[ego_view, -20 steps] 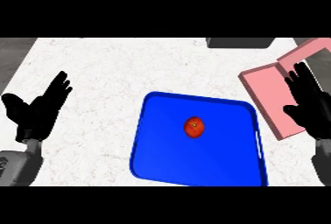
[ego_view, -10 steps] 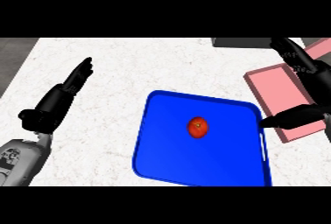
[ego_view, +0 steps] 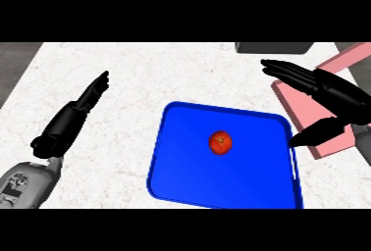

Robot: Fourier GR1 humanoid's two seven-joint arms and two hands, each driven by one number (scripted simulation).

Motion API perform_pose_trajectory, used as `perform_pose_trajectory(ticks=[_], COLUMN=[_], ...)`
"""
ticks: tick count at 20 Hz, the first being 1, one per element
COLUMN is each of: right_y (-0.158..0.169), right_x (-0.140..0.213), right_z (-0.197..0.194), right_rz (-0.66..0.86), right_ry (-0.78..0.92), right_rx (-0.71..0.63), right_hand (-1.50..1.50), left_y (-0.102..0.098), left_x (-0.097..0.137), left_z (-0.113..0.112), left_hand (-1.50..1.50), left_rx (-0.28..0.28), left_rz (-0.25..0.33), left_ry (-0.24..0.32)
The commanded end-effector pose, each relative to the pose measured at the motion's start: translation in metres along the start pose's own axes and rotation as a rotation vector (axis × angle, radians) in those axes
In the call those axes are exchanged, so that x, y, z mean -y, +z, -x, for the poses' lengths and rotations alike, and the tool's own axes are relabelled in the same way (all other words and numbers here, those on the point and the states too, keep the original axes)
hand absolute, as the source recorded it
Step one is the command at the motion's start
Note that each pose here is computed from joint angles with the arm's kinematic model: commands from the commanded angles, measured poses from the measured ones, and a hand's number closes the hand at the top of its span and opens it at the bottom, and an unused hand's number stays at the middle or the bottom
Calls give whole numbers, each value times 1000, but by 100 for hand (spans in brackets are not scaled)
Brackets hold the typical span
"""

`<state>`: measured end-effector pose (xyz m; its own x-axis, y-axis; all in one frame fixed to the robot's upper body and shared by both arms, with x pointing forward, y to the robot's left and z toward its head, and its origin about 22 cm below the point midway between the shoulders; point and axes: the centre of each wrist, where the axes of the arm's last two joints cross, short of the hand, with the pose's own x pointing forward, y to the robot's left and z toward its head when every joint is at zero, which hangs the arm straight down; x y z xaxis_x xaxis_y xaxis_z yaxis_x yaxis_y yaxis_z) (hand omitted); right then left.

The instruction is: Pick the tomato from the tray and place it in the cardboard box

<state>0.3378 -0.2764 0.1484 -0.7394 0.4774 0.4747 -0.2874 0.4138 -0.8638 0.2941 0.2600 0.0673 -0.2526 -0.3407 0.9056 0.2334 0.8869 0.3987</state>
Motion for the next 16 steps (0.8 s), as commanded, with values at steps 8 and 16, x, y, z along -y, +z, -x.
perform_pose_trajectory(ticks=[8, 16], right_y=[-57, -55], right_x=[-39, -71], right_z=[-81, -111], right_rz=[-399, -504], right_ry=[322, 392], right_rx=[-71, -187], right_hand=[-150, -150], left_y=[2, 6], left_x=[0, -11], left_z=[10, 4], left_hand=[0, 0], left_rx=[-21, -5], left_rz=[-28, -31], left_ry=[6, 0])
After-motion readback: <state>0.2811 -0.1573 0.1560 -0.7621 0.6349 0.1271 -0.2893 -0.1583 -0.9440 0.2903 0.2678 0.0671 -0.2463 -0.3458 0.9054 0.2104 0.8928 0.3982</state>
